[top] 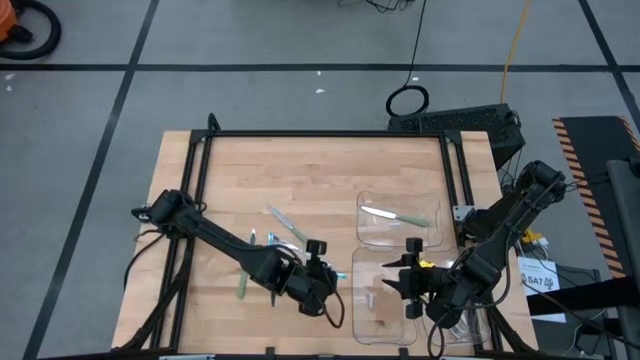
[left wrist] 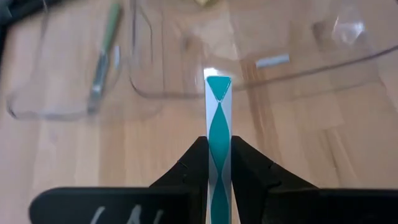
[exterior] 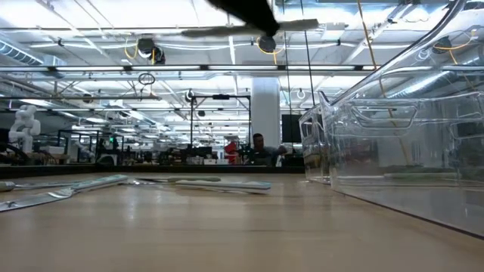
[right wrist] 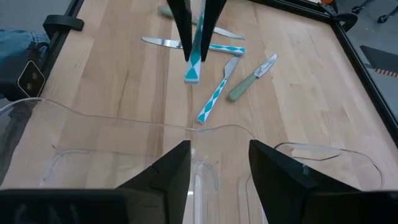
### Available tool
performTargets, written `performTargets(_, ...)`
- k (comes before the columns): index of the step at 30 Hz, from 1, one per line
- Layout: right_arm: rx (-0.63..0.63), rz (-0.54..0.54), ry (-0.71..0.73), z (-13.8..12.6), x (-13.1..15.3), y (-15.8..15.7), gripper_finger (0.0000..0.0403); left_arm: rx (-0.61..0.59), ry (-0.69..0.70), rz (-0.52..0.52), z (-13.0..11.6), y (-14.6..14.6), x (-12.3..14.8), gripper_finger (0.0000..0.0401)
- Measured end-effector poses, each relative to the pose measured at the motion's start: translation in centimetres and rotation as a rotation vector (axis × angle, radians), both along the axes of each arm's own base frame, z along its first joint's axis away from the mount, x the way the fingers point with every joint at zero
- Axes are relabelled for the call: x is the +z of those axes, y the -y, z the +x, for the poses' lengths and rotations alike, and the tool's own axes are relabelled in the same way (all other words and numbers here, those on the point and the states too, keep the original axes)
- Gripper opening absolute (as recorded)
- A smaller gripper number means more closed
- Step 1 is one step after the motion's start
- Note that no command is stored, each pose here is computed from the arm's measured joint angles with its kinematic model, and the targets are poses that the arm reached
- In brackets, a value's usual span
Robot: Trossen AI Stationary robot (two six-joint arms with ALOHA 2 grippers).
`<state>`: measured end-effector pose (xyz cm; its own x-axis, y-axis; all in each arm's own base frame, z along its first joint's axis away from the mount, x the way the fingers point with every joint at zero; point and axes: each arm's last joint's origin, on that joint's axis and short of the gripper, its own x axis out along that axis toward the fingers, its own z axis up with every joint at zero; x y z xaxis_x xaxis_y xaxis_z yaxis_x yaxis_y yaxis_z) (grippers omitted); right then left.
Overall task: Sort silverware by color (type)
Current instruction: Put the blue knife into the bottom left transparent bin
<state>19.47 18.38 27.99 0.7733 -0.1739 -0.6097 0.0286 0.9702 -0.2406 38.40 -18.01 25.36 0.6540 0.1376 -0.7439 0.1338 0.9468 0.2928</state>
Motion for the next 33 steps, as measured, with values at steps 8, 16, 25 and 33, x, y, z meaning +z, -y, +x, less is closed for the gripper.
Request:
performTargets(8, -0.031, 0.002, -0.035, -0.8, 0.0, 0.5, 0.0155, -0.172, 0.075, 0.116, 0.9, 0.3, 3.3, 0.0049)
performTargets(16, -0.083, 0.031, -0.029, -2.6, 0.8, 1.3, 0.0155, -0.391, 0.137, 0.231, 1.7, 0.7, 4.6, 0.0049)
performTargets(25, -0.045, 0.028, -0.028, -3.4, 0.9, 0.7, 0.0155, -0.725, 0.220, 0.399, 3.6, 1.3, 3.5, 0.0049)
performTargets(33, -0.061, -0.019, -0.004, -3.5, 0.9, 0.9, 0.0155, -1.056, 0.231, 0.627, 5.2, 2.7, -0.1, 0.0049)
